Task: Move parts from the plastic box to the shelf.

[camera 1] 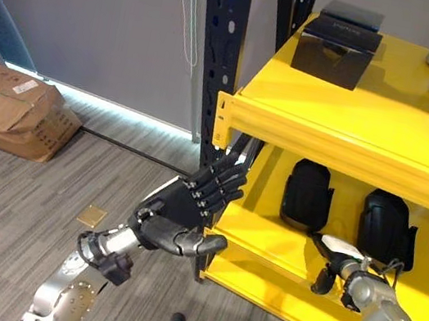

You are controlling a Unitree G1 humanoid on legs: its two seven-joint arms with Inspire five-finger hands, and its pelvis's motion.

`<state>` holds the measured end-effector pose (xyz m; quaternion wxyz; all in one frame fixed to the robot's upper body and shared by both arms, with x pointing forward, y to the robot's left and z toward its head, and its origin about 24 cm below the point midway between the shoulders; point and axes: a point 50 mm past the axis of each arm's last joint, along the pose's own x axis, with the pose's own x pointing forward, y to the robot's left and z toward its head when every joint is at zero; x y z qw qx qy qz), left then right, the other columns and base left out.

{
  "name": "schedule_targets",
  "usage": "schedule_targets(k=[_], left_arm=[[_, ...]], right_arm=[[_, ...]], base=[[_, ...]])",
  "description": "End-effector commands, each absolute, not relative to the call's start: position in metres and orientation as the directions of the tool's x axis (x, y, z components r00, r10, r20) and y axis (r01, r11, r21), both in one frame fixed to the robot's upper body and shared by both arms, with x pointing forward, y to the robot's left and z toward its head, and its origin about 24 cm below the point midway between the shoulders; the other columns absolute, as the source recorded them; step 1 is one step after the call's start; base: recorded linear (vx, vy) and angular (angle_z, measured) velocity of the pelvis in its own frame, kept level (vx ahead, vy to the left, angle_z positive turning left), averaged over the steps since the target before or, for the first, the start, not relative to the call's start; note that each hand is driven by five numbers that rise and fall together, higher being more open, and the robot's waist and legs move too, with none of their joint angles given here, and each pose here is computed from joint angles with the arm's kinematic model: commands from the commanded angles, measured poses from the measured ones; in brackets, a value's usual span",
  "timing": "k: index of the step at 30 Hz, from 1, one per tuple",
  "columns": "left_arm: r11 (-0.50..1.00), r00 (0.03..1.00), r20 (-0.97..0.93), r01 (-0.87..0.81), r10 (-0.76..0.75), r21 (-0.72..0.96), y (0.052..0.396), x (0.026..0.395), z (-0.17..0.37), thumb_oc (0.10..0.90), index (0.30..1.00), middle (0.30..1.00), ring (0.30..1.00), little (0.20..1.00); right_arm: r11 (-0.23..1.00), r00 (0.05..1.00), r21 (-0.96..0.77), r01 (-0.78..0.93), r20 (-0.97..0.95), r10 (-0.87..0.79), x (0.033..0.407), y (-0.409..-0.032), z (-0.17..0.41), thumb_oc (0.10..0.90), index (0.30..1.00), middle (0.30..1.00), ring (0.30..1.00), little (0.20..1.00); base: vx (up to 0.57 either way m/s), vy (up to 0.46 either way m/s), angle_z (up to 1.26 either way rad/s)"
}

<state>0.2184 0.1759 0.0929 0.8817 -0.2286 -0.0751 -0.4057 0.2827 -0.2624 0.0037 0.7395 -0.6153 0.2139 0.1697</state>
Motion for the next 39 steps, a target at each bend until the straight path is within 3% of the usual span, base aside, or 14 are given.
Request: schedule_targets(k=[1, 5, 11, 15, 16, 18, 21, 22, 23, 26, 31, 34, 35, 39], left_arm=[[0.513, 0.522, 0.499, 0.841, -0.692, -0.170, 0.166, 0.228, 0.135, 0.900, 1.000, 1.000, 1.000, 1.000], [0.548, 0.546, 0.509, 0.820, -0.665, -0.164, 0.172, 0.227, 0.135, 0.900, 1.000, 1.000, 1.000, 1.000], [0.581, 0.559, 0.511, 0.803, -0.653, -0.134, 0.175, 0.226, 0.138, 0.900, 1.000, 1.000, 1.000, 1.000], [0.617, 0.581, 0.505, 0.778, -0.639, -0.115, 0.181, 0.228, 0.139, 0.900, 1.000, 1.000, 1.000, 1.000], [0.634, 0.604, 0.508, 0.761, -0.615, -0.137, 0.188, 0.229, 0.139, 0.900, 1.000, 1.000, 1.000, 1.000], [0.638, 0.618, 0.529, 0.750, -0.582, -0.175, 0.194, 0.225, 0.138, 0.900, 1.000, 1.000, 1.000, 1.000], [0.669, 0.633, 0.543, 0.725, -0.552, -0.166, 0.200, 0.218, 0.134, 0.900, 1.000, 1.000, 1.000, 1.000], [0.668, 0.633, 0.543, 0.725, -0.552, -0.166, 0.200, 0.218, 0.134, 0.900, 1.000, 1.000, 1.000, 1.000], [0.684, 0.637, 0.547, 0.714, -0.543, -0.153, 0.207, 0.209, 0.130, 0.900, 1.000, 1.000, 1.000, 1.000], [0.708, 0.652, 0.558, 0.689, -0.513, -0.155, 0.215, 0.205, 0.128, 0.900, 1.000, 1.000, 1.000, 1.000], [0.817, 0.673, 0.621, 0.569, -0.400, -0.090, 0.230, 0.198, 0.139, 0.900, 1.000, 1.000, 1.000, 1.000], [0.831, 0.691, 0.634, 0.540, -0.348, -0.132, 0.235, 0.197, 0.140, 0.900, 1.000, 1.000, 1.000, 1.000], [0.831, 0.693, 0.636, 0.538, -0.340, -0.142, 0.231, 0.200, 0.140, 0.900, 1.000, 1.000, 1.000, 1.000], [0.824, 0.683, 0.642, 0.549, -0.347, -0.138, 0.222, 0.202, 0.142, 0.900, 1.000, 1.000, 1.000, 1.000]], right_arm=[[0.203, 0.859, -0.838, -0.507, -0.471, 0.203, 0.307, -0.218, 0.028, 0.900, 1.000, 1.000, 1.000, 1.000], [0.163, 0.780, -0.808, -0.566, -0.461, 0.424, 0.292, -0.176, 0.046, 0.900, 1.000, 1.000, 1.000, 1.000], [0.067, 0.609, -0.742, -0.667, -0.491, 0.623, 0.262, -0.150, 0.070, 0.900, 1.000, 1.000, 1.000, 1.000], [0.277, 0.516, -0.612, -0.741, -0.255, 0.818, 0.245, -0.146, 0.113, 0.900, 1.000, 1.000, 1.000, 1.000], [0.394, 0.555, -0.616, -0.682, -0.084, 0.828, 0.238, -0.155, 0.132, 0.900, 1.000, 1.000, 1.000, 1.000], [0.549, 0.623, -0.588, -0.594, 0.095, 0.776, 0.232, -0.168, 0.148, 0.900, 1.000, 1.000, 1.000, 1.000], [0.705, 0.733, -0.480, -0.523, 0.169, 0.659, 0.222, -0.188, 0.143, 0.900, 1.000, 1.000, 1.000, 1.000], [0.705, 0.734, -0.479, -0.523, 0.168, 0.658, 0.222, -0.188, 0.143, 0.900, 1.000, 1.000, 1.000, 1.000], [0.826, 0.838, -0.424, -0.371, 0.230, 0.495, 0.219, -0.213, 0.135, 0.900, 1.000, 1.000, 1.000, 1.000], [0.908, 0.874, -0.374, -0.191, 0.356, 0.331, 0.208, -0.233, 0.139, 0.900, 1.000, 1.000, 1.000, 1.000], [0.931, 0.913, -0.364, 0.002, 0.380, 0.147, 0.192, -0.248, 0.134, 0.900, 1.000, 1.000, 1.000, 1.000], [0.909, 0.897, -0.395, 0.132, 0.437, 0.059, 0.182, -0.247, 0.135, 0.900, 1.000, 1.000, 1.000, 1.000], [0.911, 0.870, -0.320, 0.260, 0.487, -0.077, 0.180, -0.249, 0.134, 0.900, 1.000, 1.000, 1.000, 1.000], [0.903, 0.839, -0.254, 0.346, 0.514, -0.177, 0.180, -0.249, 0.129, 0.900, 1.000, 1.000, 1.000, 1.000]], base=[[0.00, 0.000, 0.00], [0.00, 0.007, -0.01], [0.00, 0.002, -0.01], [-0.01, 0.008, -0.05], [-0.04, 0.050, -0.08], [-0.04, 0.066, -0.10], [-0.05, 0.068, -0.21], [-0.05, 0.087, -0.28], [-0.02, 0.071, -0.21], [-0.01, 0.079, -0.24], [-0.02, 0.073, -0.21], [-0.03, 0.074, -0.18], [-0.04, 0.082, -0.09], [-0.03, 0.071, -0.13]])
